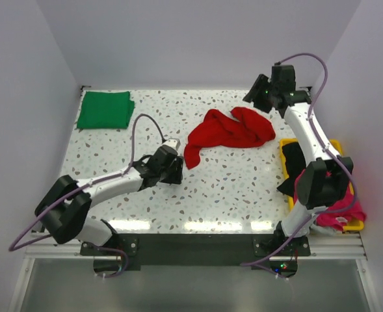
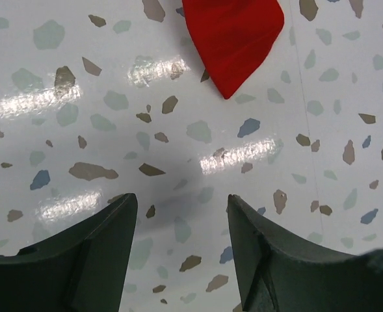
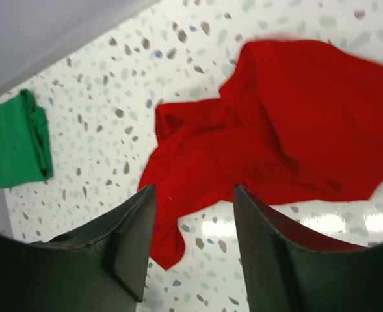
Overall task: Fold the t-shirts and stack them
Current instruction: Move the tshirt to the center of the board, then flatten the tshirt out
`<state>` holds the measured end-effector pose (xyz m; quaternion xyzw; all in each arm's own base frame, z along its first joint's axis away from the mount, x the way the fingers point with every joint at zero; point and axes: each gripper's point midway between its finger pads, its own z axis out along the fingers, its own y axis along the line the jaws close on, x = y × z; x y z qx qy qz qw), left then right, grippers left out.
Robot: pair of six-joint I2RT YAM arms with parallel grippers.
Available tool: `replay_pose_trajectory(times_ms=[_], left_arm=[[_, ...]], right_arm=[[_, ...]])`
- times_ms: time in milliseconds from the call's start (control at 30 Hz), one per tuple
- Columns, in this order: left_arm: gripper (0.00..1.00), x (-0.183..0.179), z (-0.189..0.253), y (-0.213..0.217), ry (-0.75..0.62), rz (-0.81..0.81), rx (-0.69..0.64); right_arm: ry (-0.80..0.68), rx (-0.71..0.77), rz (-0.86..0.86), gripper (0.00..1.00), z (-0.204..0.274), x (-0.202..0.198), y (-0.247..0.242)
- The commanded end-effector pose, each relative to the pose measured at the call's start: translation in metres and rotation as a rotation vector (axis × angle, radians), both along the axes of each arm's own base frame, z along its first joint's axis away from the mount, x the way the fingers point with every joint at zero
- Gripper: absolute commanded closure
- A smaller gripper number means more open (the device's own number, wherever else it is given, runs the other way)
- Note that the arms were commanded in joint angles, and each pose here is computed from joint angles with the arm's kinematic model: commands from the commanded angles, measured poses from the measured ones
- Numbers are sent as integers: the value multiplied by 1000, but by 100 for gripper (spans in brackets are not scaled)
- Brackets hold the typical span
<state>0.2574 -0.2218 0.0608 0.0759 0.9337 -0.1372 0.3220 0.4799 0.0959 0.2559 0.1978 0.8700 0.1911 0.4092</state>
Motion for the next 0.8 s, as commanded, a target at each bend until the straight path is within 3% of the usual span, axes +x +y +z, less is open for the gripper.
replay_pose_trajectory(times_ms=[0, 267, 500, 600, 633, 700, 767], left_arm=[[38, 33, 19, -31, -111, 39, -132], [38, 86, 5, -62, -158, 71, -104], [40, 107, -17, -75, -156, 79, -81], [52, 110, -17, -75, -159, 86, -80], [70, 110, -16, -72, -159, 101, -77], [95, 108, -3, -62, -174, 137, -72], [100, 98, -3, -44, -159, 180, -48]], right_arm=[[-40, -27, -14, 43, 3, -21, -9], [-6, -20, 5, 43, -30, -63, -10], [29, -54, 33, 43, -49, -83, -14], [64, -76, 34, 44, -68, -85, -17], [78, -87, 36, 44, -75, -85, -17], [105, -98, 39, 44, -88, -83, -17], [116, -123, 42, 45, -94, -80, -17]])
